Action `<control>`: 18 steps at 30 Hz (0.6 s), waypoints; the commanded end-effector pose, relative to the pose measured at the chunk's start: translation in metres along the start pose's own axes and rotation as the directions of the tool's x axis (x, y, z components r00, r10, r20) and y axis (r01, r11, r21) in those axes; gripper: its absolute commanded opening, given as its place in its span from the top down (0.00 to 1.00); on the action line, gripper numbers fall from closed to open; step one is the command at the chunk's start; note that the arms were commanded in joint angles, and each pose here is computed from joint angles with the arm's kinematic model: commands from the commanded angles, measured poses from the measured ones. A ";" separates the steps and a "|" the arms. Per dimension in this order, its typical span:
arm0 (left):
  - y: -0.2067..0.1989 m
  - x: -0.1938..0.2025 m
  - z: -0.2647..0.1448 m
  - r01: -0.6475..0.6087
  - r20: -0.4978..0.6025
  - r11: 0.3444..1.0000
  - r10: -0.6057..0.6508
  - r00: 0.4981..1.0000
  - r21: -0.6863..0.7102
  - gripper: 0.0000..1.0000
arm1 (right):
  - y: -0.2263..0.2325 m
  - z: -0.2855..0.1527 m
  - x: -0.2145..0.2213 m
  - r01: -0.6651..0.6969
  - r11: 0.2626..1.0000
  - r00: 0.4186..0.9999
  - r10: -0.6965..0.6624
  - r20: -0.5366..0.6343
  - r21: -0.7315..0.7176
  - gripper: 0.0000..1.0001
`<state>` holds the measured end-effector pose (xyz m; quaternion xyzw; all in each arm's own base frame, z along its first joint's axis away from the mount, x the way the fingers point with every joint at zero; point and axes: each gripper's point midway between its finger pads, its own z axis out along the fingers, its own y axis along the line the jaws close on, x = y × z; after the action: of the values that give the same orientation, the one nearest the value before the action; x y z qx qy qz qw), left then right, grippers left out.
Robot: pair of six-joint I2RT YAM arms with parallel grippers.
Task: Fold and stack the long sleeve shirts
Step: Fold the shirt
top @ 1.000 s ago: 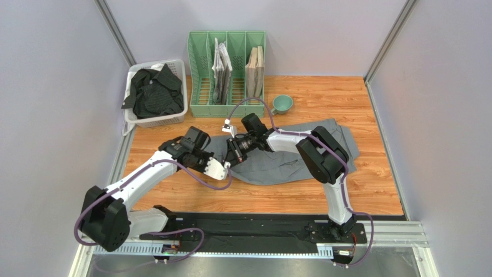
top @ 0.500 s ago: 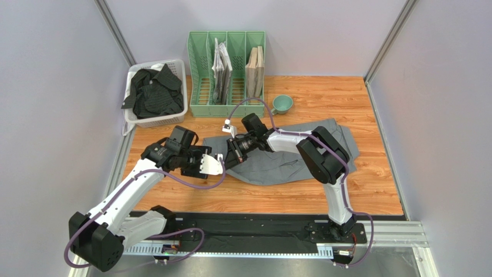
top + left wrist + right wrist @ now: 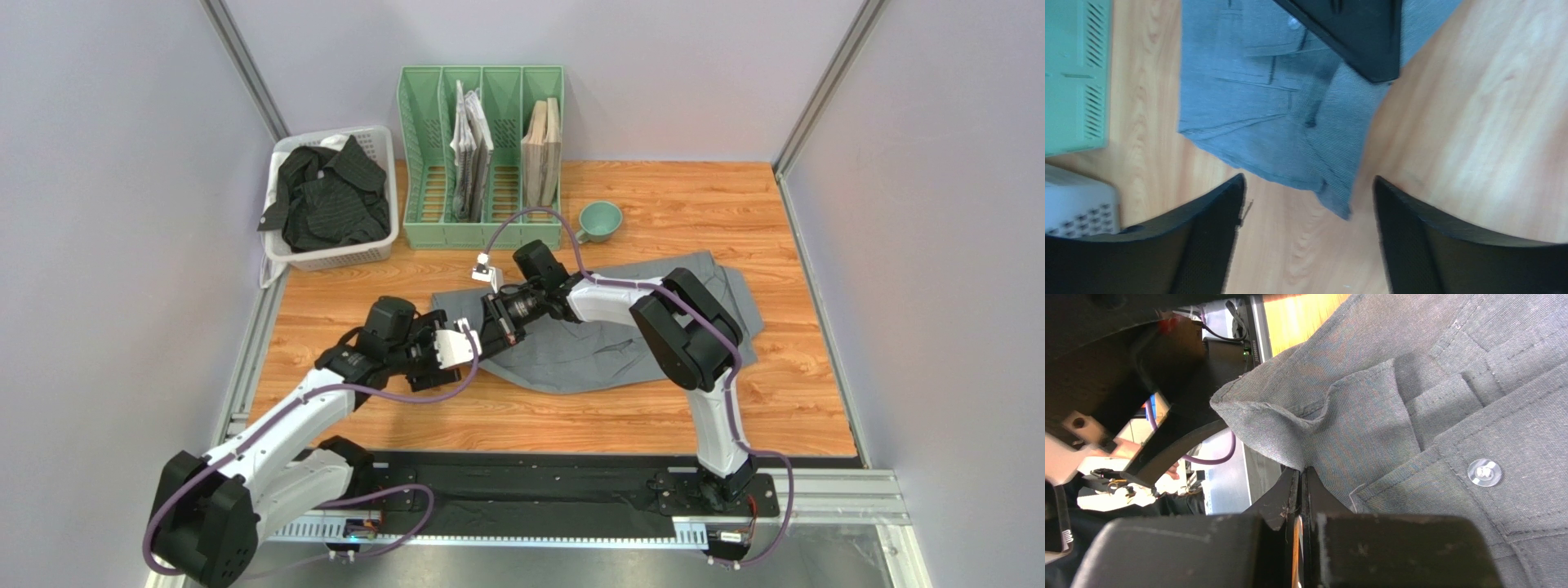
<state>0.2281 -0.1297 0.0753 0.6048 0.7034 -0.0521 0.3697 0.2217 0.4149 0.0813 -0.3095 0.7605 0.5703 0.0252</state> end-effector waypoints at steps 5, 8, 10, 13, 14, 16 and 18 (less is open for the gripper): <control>0.047 0.004 0.015 -0.158 -0.008 0.977 0.159 0.987 -0.144 0.78 | 0.031 0.004 -0.011 0.075 0.995 0.997 -0.075 0.007 -0.073 1.00; 0.044 0.007 0.008 -0.314 -0.033 0.945 0.312 0.949 -0.095 0.95 | 0.031 0.012 -0.006 0.073 0.995 0.997 -0.074 -0.006 -0.070 0.96; 0.034 0.017 0.000 -0.435 -0.030 0.900 0.434 0.900 -0.035 0.95 | 0.032 0.020 0.000 0.073 0.995 0.997 -0.074 -0.023 -0.061 0.82; 0.015 0.033 -0.019 -0.582 -0.012 0.812 0.583 0.813 0.038 0.90 | 0.040 0.023 0.003 0.076 0.996 0.996 -0.078 -0.041 -0.049 0.59; 0.015 0.035 -0.026 -0.609 -0.019 0.793 0.609 0.793 0.021 0.86 | 0.043 0.021 0.001 0.079 0.996 0.996 -0.081 -0.036 -0.047 0.56; 0.011 0.054 -0.034 -0.595 -0.058 0.803 0.597 0.800 0.042 0.79 | 0.055 0.007 -0.012 0.110 0.993 0.994 -0.110 -0.011 -0.035 0.37; 0.022 0.063 -0.046 -0.532 -0.109 0.847 0.530 0.841 0.011 0.64 | 0.058 -0.013 -0.023 0.110 0.994 0.994 -0.110 0.013 -0.004 0.29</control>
<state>0.2449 -0.0626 0.0888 0.7405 0.5529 0.1062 0.3670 0.1880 0.4321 0.0858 -0.3336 0.7536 0.5664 -0.0029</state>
